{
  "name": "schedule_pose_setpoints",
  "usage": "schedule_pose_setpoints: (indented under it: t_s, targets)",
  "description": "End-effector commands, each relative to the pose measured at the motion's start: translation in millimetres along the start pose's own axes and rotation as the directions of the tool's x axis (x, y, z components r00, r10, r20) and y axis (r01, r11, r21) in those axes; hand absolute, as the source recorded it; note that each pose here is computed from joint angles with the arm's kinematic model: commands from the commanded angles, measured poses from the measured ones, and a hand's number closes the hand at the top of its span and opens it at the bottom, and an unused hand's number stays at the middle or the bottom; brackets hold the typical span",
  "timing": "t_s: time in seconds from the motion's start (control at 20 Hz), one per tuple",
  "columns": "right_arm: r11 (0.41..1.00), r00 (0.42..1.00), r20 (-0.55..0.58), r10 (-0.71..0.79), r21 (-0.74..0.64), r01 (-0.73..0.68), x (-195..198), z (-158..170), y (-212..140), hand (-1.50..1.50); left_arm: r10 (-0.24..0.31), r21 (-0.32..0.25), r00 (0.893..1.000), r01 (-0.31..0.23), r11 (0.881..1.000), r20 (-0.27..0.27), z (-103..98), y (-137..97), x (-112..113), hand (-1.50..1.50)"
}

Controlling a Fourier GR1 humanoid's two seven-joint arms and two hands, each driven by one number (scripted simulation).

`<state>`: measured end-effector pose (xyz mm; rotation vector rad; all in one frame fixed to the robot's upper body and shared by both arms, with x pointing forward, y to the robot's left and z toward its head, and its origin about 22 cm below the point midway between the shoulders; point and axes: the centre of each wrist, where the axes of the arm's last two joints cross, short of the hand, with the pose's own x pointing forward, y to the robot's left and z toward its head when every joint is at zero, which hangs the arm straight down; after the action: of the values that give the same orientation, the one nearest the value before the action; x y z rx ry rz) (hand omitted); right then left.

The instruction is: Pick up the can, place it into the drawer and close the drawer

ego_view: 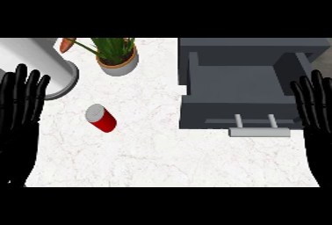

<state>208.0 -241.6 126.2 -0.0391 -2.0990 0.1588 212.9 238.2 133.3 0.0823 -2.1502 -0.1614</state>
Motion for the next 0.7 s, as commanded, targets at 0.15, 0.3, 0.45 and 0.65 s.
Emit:
schedule_pose_setpoints:
  t_s: [0.15,0.3,0.45,0.65]
  targets:
    - [0.998,1.000,0.010,-0.023,-0.062,0.024,-3,9,1,-1.50,0.098,-0.107,0.995,-0.099,0.989,-0.019,14,56,-6,-1.50]
    - [0.987,0.969,-0.242,-0.039,-0.163,-0.001,-25,24,-12,-1.50,0.114,0.035,0.918,-0.109,0.993,-0.380,30,58,-49,-1.50]
    - [0.979,0.957,-0.287,-0.046,-0.202,-0.013,-17,12,-5,-1.50,0.137,0.025,0.894,-0.140,0.990,-0.426,28,78,-35,-1.50]
    - [0.978,0.953,-0.298,-0.045,-0.209,-0.020,-1,17,-17,-1.50,0.131,0.036,0.886,-0.128,0.991,-0.445,16,89,-12,-1.50]
